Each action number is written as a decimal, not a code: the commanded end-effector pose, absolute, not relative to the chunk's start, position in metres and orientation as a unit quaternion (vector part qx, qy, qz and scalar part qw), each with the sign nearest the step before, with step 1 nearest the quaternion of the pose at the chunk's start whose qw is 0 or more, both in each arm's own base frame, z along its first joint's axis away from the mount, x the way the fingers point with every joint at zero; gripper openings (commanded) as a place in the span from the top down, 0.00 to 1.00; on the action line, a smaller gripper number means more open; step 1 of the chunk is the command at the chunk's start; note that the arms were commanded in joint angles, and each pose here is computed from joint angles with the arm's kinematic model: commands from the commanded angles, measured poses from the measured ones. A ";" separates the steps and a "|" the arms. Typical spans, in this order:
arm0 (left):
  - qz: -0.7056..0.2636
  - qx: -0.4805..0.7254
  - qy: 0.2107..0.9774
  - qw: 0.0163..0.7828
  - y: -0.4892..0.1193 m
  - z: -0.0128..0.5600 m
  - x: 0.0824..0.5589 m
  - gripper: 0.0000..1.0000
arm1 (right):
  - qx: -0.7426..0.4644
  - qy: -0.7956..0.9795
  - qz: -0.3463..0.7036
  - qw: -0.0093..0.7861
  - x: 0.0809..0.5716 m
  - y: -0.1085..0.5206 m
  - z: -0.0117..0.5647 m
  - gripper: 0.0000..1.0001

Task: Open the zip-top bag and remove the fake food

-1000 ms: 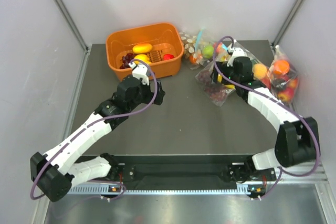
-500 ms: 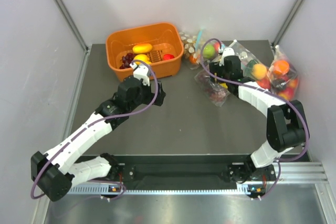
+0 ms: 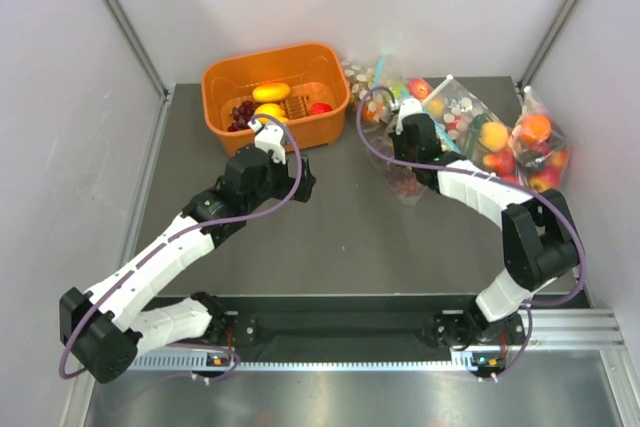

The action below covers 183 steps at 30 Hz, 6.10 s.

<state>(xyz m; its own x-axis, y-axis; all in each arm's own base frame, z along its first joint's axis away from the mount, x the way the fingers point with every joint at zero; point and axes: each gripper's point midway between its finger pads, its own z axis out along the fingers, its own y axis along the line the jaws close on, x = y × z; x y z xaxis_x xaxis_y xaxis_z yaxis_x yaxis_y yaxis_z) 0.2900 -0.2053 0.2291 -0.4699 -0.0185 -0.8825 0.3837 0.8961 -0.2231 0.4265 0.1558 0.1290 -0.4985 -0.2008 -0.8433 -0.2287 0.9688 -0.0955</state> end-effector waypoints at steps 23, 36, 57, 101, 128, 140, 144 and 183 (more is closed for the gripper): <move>-0.323 0.152 0.764 0.538 -0.246 0.247 0.277 0.01 | -0.259 0.786 0.269 0.492 0.243 0.272 0.194 1.00; -0.350 0.129 0.774 0.512 -0.271 0.208 0.298 0.01 | -0.314 0.737 0.353 0.483 0.176 0.282 0.174 1.00; -0.361 0.159 0.781 0.484 -0.272 0.194 0.281 0.60 | -0.310 0.740 0.348 0.486 0.173 0.277 0.175 0.99; -0.407 0.235 0.675 0.569 -0.251 0.298 0.234 1.00 | -0.190 0.654 0.447 0.580 0.195 0.204 0.179 0.00; -0.387 0.210 0.697 0.566 -0.226 0.286 0.216 0.90 | -0.196 0.598 0.450 0.634 0.220 0.209 0.201 1.00; -0.380 0.255 0.649 0.608 -0.247 0.359 0.240 0.01 | -0.242 0.580 0.463 0.626 0.187 0.209 0.227 1.00; -0.419 0.329 0.624 0.572 -0.278 0.362 0.234 0.03 | -0.255 0.588 0.465 0.611 0.180 0.214 0.223 1.00; -0.369 0.564 0.609 0.418 -0.426 0.258 0.212 0.46 | -0.289 0.600 0.487 0.565 0.160 0.222 0.222 1.00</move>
